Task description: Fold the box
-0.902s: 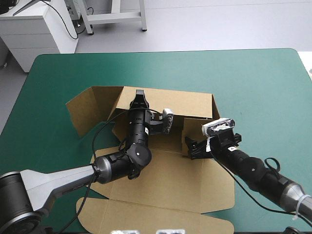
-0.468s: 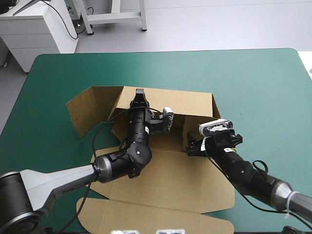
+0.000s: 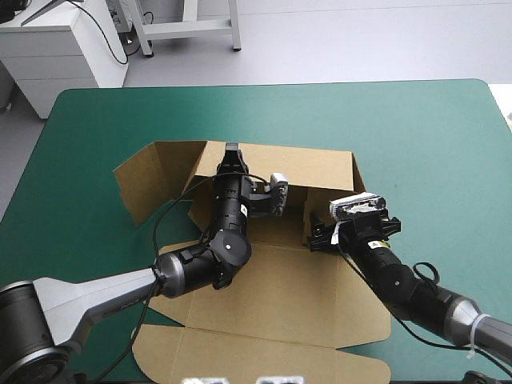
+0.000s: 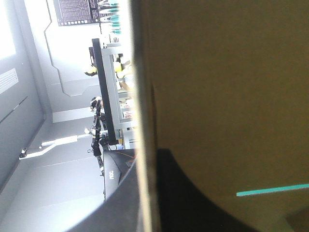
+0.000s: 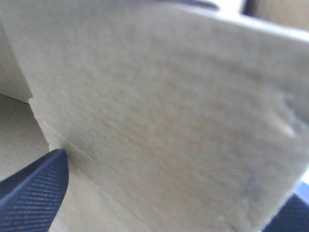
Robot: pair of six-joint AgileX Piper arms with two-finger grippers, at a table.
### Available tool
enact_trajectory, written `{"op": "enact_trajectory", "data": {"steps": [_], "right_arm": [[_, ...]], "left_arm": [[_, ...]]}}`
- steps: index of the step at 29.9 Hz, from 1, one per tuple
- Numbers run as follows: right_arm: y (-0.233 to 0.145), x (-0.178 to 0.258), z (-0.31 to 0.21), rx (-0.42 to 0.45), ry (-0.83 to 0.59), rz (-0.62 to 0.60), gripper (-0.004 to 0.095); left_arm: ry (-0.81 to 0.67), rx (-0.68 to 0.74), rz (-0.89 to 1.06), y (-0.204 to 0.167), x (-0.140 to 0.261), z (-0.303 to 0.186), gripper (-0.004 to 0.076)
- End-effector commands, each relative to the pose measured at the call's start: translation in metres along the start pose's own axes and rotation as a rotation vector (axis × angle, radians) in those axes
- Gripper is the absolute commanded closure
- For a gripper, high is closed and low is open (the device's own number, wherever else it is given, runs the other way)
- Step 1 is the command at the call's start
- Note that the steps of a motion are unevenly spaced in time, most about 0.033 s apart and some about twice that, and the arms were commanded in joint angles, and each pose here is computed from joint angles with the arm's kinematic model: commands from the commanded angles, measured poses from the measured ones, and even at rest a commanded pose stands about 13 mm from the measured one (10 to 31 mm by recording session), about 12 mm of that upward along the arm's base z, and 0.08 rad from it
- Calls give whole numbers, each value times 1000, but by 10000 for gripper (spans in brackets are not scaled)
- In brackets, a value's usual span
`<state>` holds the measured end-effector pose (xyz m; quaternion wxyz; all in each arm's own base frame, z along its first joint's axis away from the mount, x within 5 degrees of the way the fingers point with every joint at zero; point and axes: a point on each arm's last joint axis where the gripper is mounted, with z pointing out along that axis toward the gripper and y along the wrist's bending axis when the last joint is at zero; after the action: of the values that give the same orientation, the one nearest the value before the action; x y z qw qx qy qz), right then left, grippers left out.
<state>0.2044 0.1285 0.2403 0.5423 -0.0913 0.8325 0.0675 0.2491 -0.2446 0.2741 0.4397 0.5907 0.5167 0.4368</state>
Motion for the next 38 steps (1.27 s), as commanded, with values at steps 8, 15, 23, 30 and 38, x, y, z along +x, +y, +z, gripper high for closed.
{"op": "enact_trajectory", "data": {"steps": [8, 15, 23, 30, 38], "right_arm": [[-2, -15, -4, 25, -86, -25, 131], [-2, -15, -3, 24, -88, -31, 420], [-1, -16, -4, 17, -104, -51, 924], [-1, -16, -4, 14, -103, -24, 928], [1, -15, -3, -9, -85, -23, 917]], "left_arm": [[6, -90, -24, 25, 5, -7, 722], [6, -90, -24, 25, 5, -7, 722], [1, -88, -24, 25, 4, -7, 722], [4, -89, -39, 25, 5, -7, 722], [4, -89, -39, 25, 5, -7, 722]]}}
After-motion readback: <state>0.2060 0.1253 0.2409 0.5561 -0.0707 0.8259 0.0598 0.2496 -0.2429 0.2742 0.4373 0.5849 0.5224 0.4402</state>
